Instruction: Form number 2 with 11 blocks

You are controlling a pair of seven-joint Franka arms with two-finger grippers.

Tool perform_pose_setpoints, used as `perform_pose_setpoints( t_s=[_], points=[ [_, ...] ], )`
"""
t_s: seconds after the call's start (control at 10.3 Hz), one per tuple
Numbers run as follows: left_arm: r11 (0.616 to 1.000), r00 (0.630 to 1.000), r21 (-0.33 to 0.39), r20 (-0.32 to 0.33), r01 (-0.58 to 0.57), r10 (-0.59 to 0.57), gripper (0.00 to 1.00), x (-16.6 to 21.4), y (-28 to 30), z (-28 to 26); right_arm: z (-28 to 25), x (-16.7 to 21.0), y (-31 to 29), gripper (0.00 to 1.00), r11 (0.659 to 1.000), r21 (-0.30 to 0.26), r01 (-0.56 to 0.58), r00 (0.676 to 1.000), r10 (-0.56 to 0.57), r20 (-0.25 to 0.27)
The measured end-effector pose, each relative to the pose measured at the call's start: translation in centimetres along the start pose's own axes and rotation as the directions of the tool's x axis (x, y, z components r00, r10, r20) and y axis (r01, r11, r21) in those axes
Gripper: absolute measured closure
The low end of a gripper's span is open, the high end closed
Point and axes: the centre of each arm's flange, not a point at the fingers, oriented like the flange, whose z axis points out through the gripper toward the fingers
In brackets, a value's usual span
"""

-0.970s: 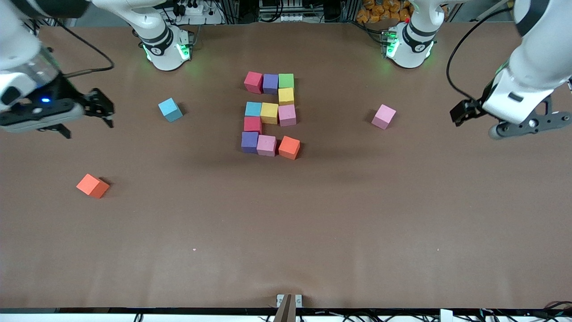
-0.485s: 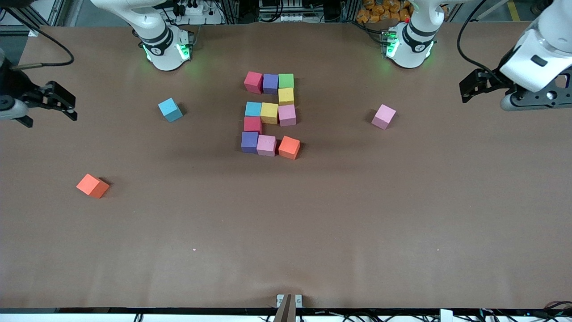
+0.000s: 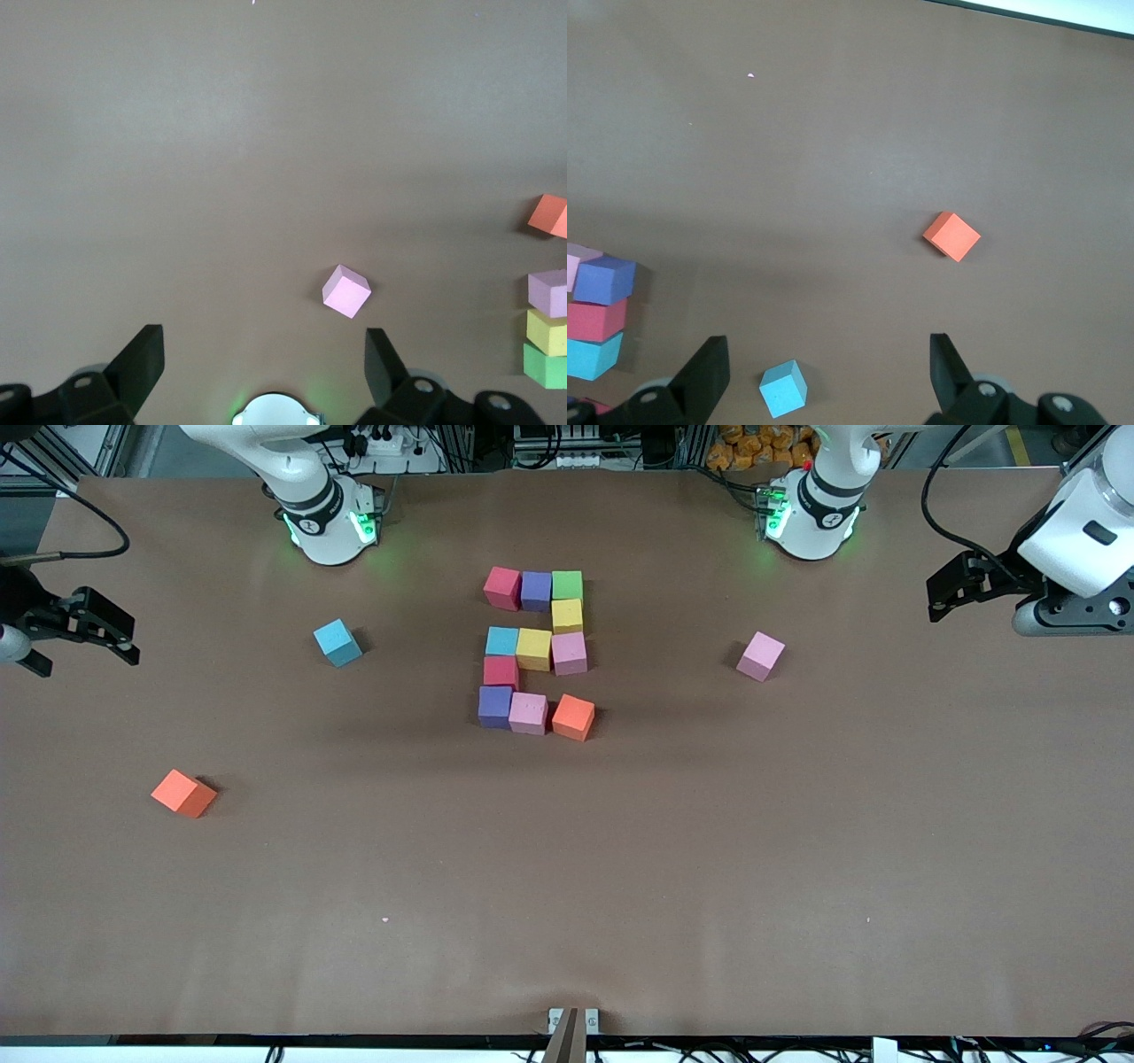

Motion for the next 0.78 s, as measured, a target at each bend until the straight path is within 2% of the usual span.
perform_pose_setpoints(
  t_s=[0.39,0.78],
  points=[
    [0.999,0.999,0.002,0.019,-0.034,0.034,0.0,-0.2,0.1,0.17,0.93,0.42,0.18,0.0,0.998,0.052,-0.018,1.0,0.018,0.008],
    [0.999,0.999,0.001,0.028,-0.04,0.04,0.0,0.04,0.41,0.58,0.96,0.35,0.54,0.0,0.998,0.056,-0.03,1.0,0.029,0.009]
  ],
)
